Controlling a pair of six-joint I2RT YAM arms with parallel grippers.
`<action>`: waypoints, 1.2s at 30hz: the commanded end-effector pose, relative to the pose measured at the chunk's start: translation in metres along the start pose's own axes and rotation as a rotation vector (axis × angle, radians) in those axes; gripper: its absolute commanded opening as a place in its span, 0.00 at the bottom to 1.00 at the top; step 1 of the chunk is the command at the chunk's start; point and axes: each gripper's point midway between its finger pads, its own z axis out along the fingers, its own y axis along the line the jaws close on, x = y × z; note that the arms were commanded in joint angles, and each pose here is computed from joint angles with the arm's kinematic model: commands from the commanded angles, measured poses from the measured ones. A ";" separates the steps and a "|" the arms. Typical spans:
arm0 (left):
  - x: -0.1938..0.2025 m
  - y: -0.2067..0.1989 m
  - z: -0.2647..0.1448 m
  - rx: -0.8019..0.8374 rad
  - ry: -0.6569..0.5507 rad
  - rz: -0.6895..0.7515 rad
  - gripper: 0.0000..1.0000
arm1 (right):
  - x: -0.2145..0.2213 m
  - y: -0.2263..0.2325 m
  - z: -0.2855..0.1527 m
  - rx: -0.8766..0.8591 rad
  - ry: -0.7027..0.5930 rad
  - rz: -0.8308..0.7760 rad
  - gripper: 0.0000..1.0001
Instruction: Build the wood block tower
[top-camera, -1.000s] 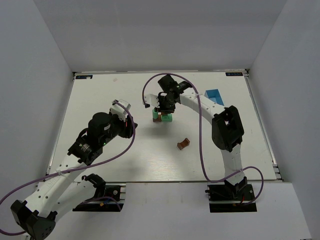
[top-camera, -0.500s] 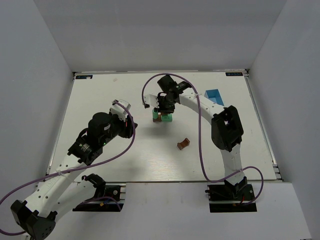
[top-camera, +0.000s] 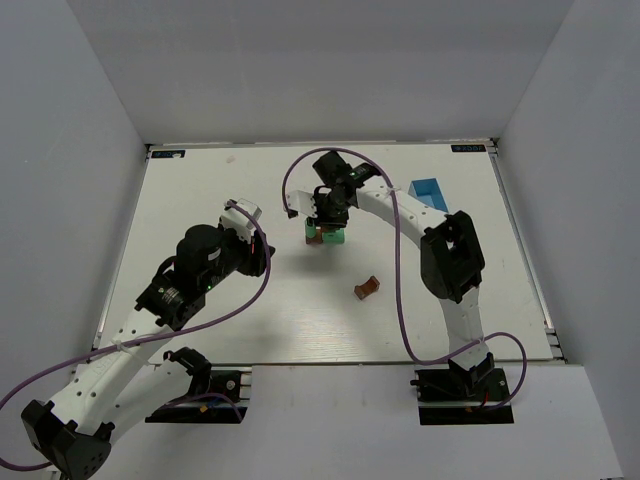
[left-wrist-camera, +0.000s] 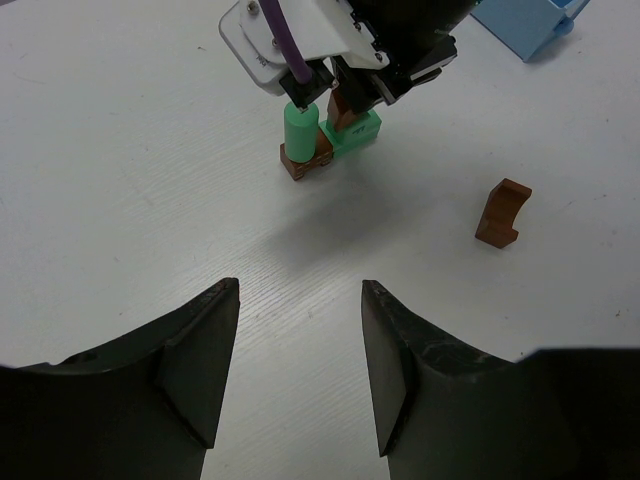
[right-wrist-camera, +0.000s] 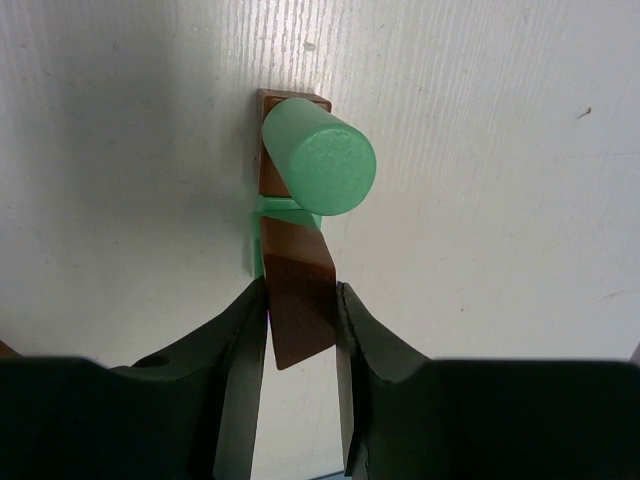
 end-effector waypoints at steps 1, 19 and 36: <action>-0.003 0.000 -0.003 -0.002 -0.011 0.005 0.62 | -0.010 -0.005 -0.003 0.004 -0.025 -0.001 0.00; -0.003 0.000 -0.003 -0.002 -0.011 0.005 0.62 | -0.009 -0.004 -0.002 0.001 -0.024 0.003 0.20; -0.003 0.000 -0.003 -0.002 -0.011 0.005 0.62 | -0.010 -0.002 -0.002 -0.002 -0.029 0.006 0.42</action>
